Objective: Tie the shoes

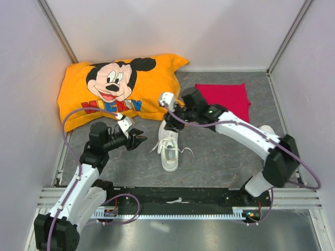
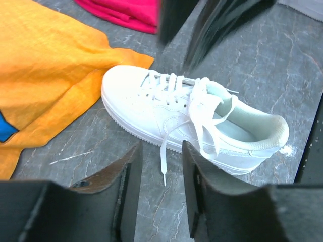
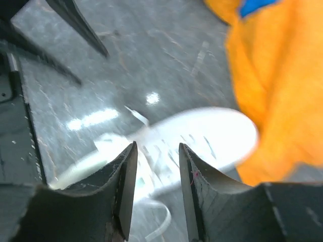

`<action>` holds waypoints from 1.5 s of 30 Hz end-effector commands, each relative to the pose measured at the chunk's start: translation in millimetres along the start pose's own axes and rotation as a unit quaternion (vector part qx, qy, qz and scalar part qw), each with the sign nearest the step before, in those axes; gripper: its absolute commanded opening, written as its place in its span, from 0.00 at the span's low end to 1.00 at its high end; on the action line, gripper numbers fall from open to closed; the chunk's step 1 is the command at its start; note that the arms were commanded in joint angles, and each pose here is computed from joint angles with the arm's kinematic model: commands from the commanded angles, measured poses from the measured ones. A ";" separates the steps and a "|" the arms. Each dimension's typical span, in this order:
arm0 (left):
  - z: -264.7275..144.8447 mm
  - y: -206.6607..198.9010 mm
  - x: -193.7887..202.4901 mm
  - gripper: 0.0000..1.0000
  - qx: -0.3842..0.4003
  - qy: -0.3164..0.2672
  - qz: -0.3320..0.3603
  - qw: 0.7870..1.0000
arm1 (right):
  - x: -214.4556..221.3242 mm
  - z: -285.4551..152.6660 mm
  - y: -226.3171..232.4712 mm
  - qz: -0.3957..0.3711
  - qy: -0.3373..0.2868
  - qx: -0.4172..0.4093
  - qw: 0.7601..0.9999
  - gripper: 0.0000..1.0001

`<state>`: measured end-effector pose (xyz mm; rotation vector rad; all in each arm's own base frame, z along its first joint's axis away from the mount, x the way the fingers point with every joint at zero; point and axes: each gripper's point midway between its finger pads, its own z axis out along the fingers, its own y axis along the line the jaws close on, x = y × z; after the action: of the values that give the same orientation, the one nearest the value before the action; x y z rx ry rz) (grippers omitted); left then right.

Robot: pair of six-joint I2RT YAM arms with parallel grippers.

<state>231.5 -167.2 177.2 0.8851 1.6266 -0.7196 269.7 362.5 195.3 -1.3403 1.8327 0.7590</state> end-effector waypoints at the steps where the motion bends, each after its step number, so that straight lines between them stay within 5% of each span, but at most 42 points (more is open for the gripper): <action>1: -3.6 2.4 -11.3 0.46 -0.013 -0.010 -0.028 0.999 | -3.2 -44.8 16.6 -0.054 -0.048 -0.018 0.997 0.47; 13: 1.2 6.1 -21.2 0.46 -0.003 -0.006 -0.029 1.000 | 97.8 -28.2 42.8 -0.081 0.027 -0.077 0.993 0.39; 26: 3.4 9.6 -18.3 0.46 -0.003 0.003 -0.024 1.000 | 118.6 -11.3 36.7 -0.076 0.055 -0.082 0.992 0.41; 29: 3.6 10.0 -19.0 0.46 -0.002 0.004 -0.023 1.000 | 118.9 -10.0 37.0 -0.076 0.056 -0.084 0.992 0.34; 35: 2.7 7.2 -15.5 0.43 0.007 0.008 -0.008 1.000 | 97.8 -20.2 37.5 -0.074 0.031 -0.073 0.994 0.00; 45: 1.5 -12.5 -21.1 0.43 0.069 -0.012 0.044 0.997 | 61.2 -37.4 31.2 -0.040 -0.020 -0.036 0.998 0.00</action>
<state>231.7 -171.6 175.9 0.9167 1.6657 -0.7792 208.5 298.0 126.0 -1.5357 1.8013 0.7862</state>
